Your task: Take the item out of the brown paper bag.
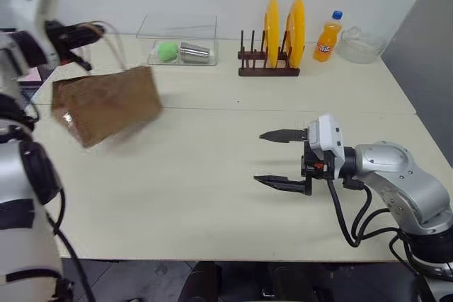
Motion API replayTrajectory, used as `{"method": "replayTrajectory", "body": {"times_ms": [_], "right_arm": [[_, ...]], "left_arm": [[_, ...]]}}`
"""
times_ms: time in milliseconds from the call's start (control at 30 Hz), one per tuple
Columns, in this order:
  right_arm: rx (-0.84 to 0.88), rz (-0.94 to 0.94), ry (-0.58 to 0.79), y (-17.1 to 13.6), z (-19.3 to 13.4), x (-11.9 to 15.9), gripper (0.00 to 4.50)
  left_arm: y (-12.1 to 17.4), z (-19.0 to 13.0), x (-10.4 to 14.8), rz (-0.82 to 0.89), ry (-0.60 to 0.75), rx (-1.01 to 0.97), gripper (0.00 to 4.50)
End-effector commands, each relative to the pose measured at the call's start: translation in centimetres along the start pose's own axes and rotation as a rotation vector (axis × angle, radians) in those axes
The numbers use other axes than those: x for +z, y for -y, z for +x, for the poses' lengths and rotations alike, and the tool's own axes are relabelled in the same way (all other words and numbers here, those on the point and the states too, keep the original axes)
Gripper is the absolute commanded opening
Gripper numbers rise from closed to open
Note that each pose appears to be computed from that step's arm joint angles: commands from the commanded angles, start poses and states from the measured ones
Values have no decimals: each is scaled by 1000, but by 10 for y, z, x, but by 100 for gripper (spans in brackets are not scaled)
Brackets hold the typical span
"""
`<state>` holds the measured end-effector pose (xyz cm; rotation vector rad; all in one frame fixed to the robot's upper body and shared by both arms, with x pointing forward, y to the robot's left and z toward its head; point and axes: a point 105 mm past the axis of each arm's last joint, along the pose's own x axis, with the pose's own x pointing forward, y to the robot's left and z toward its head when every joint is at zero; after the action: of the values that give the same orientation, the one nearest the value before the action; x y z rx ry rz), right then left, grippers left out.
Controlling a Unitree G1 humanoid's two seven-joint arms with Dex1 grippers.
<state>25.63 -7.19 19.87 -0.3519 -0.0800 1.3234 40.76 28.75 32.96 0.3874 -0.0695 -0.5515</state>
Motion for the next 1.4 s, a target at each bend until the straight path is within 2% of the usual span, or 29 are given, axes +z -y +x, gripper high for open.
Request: {"method": "replayTrajectory", "body": {"times_ms": [33, 300, 567, 967, 1400], "right_arm": [[-31, -33, 10, -1, -6, 10, 450], [-149, -7, -59, 5, -18, -2, 450], [-294, 121, -123, 9, -25, -20, 450], [-386, 155, -124, 1, -31, -23, 450], [-405, 175, -108, -9, -26, -20, 450]], "left_arm": [[7, 11, 39, 74, 103, -33, 3], [56, 73, 67, 28, 217, -152, 3], [102, 114, 76, 30, 262, -233, 3], [139, 141, 94, -15, 327, -267, 3], [160, 155, 73, 55, 249, -290, 3]]}}
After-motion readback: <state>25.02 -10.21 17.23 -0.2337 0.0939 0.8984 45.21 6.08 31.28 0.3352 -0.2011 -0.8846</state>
